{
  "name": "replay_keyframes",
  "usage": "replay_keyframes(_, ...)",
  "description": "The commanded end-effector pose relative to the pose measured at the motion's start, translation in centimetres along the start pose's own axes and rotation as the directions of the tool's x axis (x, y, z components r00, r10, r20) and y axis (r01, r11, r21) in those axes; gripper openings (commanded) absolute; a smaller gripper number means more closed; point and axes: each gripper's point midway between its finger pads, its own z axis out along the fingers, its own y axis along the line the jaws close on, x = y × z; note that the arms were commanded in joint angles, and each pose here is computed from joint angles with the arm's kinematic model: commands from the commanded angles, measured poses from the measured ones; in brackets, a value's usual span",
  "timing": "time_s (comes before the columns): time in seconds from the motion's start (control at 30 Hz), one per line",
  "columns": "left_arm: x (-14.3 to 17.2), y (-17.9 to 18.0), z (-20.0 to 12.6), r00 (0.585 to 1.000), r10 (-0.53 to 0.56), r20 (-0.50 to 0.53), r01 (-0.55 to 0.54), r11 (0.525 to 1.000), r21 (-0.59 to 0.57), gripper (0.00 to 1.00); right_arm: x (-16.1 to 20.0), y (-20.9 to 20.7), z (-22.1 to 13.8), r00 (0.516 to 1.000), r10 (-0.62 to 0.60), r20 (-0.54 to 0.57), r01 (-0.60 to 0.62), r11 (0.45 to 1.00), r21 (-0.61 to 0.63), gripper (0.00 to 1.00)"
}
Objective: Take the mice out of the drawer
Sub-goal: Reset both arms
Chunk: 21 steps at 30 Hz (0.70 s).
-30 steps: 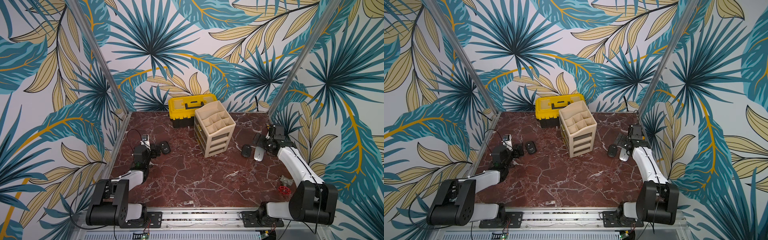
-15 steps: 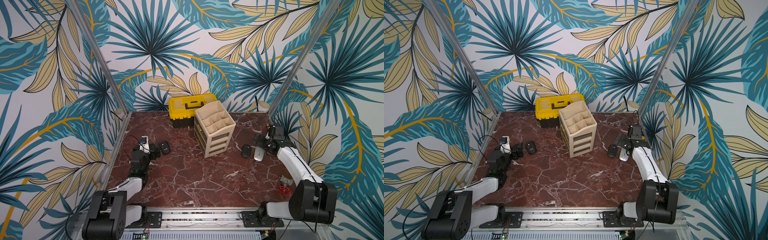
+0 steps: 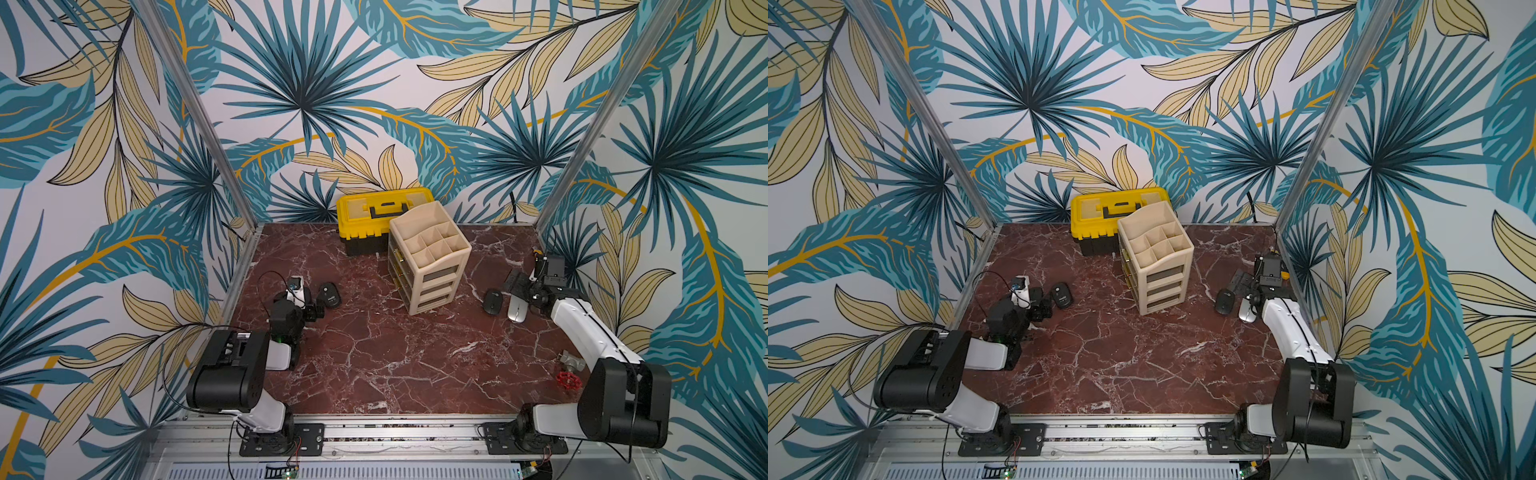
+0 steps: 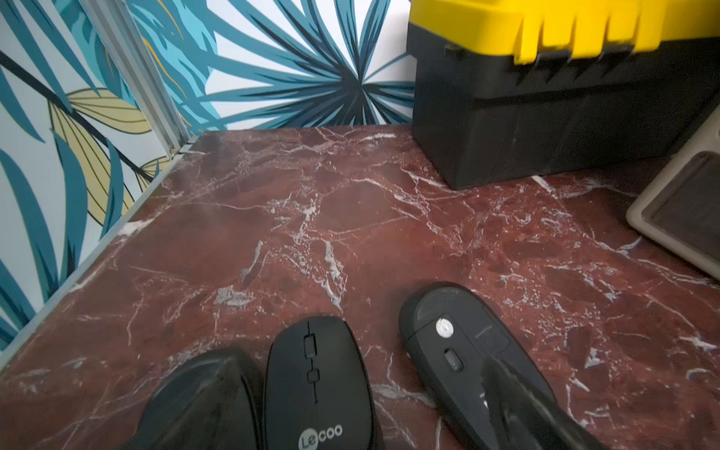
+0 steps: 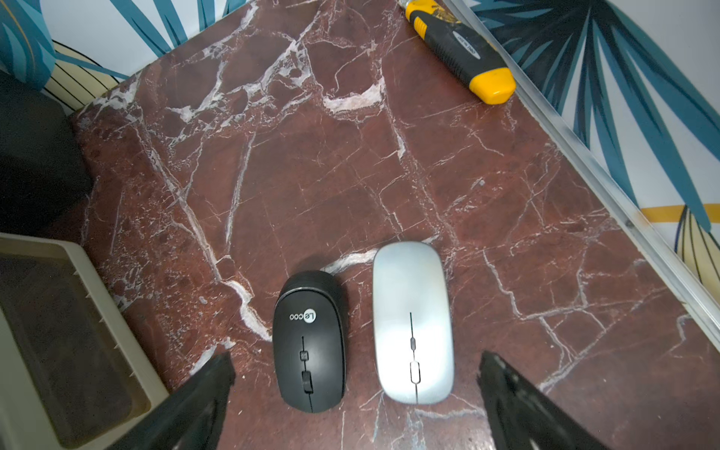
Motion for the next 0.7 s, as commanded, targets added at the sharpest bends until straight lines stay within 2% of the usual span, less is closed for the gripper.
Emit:
replay_keyframes(0.0, -2.3, -0.1, 0.1, 0.996, 0.019, 0.093, -0.020, 1.000, 0.014, 1.00, -1.4, -0.3, 0.4, 0.990, 0.001, 0.139, -0.002, 1.000, 0.003, 1.00)
replay_keyframes(0.1, -2.2, -0.4, 0.5, 0.998, 0.022, 0.064, -0.025, 0.999, 0.035, 1.00, -1.1, -0.3, 1.0, 0.980, -0.016, 0.200, 0.014, 1.000, 0.013, 0.99)
replay_keyframes(0.23, -2.2, 0.3, 1.1, 0.999, 0.010, 0.045, -0.010, 1.000, -0.005, 1.00, -0.6, 0.0, 1.4, 0.954, -0.061, 0.294, 0.046, 0.997, 0.059, 1.00)
replay_keyframes(0.37, -2.1, 0.5, 1.1, 0.999, 0.008, 0.039, -0.008, 1.000, -0.015, 1.00, -0.4, 0.8, 1.0, 0.896, -0.142, 0.420, 0.098, 0.987, 0.126, 0.99)
replay_keyframes(0.47, -2.1, 0.5, 1.1, 0.999, 0.008, 0.038, -0.007, 1.000, -0.013, 1.00, 0.0, 1.4, 1.2, 0.890, -0.167, 0.425, 0.118, 0.983, 0.140, 0.99)
replay_keyframes(0.6, -2.1, 0.5, 1.1, 0.999, 0.008, 0.039, -0.007, 1.000, -0.013, 1.00, 0.8, 3.8, 1.1, 0.857, -0.253, 0.449, 0.227, 0.967, 0.112, 1.00)
replay_keyframes(0.67, -2.1, 0.5, 1.1, 0.999, 0.008, 0.039, -0.007, 1.000, -0.014, 1.00, 1.0, 4.2, 1.0, 0.848, -0.270, 0.457, 0.245, 0.963, 0.115, 0.99)
